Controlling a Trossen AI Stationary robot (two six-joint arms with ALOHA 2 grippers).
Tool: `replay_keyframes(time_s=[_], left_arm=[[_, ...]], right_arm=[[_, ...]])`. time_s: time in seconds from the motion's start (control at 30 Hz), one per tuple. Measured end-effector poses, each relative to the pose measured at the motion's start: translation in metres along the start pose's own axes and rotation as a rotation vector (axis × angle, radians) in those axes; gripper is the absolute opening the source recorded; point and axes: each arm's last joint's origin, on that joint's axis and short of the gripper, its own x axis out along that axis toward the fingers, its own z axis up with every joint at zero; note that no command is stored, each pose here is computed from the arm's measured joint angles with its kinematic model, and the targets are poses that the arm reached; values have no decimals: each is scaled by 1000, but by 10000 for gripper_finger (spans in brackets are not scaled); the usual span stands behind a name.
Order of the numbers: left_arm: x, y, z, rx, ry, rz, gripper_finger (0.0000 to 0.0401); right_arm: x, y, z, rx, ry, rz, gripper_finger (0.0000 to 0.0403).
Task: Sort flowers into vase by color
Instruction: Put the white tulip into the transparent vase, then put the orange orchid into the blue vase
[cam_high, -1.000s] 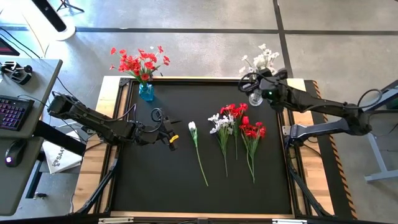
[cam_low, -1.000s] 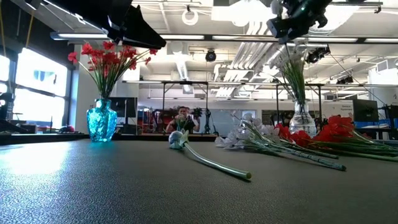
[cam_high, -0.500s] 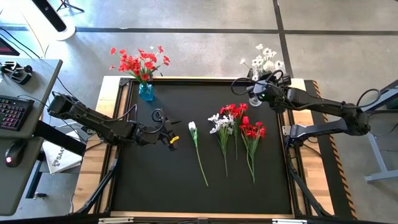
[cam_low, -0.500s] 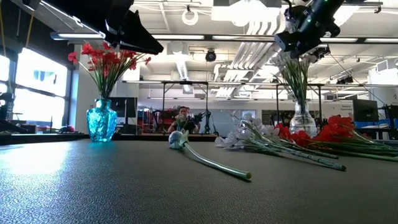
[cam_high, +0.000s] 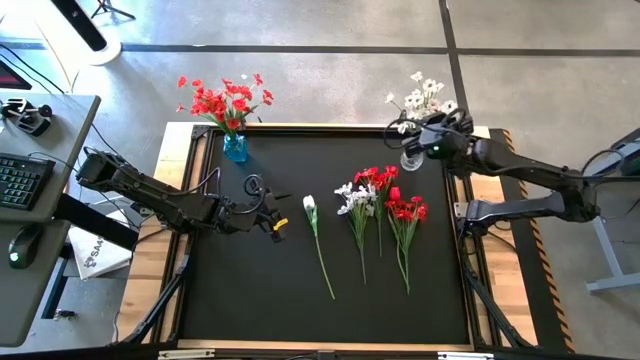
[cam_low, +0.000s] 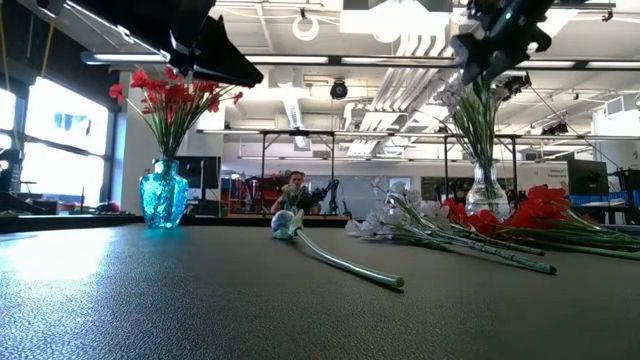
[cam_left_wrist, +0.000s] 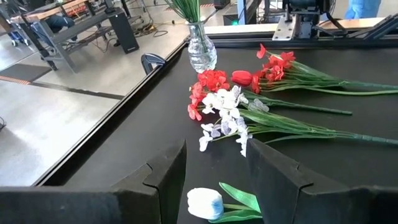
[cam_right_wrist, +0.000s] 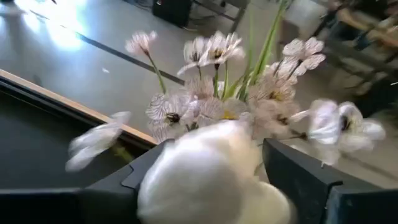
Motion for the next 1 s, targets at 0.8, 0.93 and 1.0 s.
replay_keyframes(time_s=[0.8, 0.93, 1.0], left_arm=[[0, 0, 4, -17, -29, -2, 156], [0, 0, 4, -17, -29, -2, 156], [0, 0, 4, -16, -29, -2, 156]], right_arm=[[-36, -29, 27, 37, 170, 275, 128], [-29, -26, 27, 14, 186, 251, 59], [-26, -25, 28, -11, 185, 223, 24]])
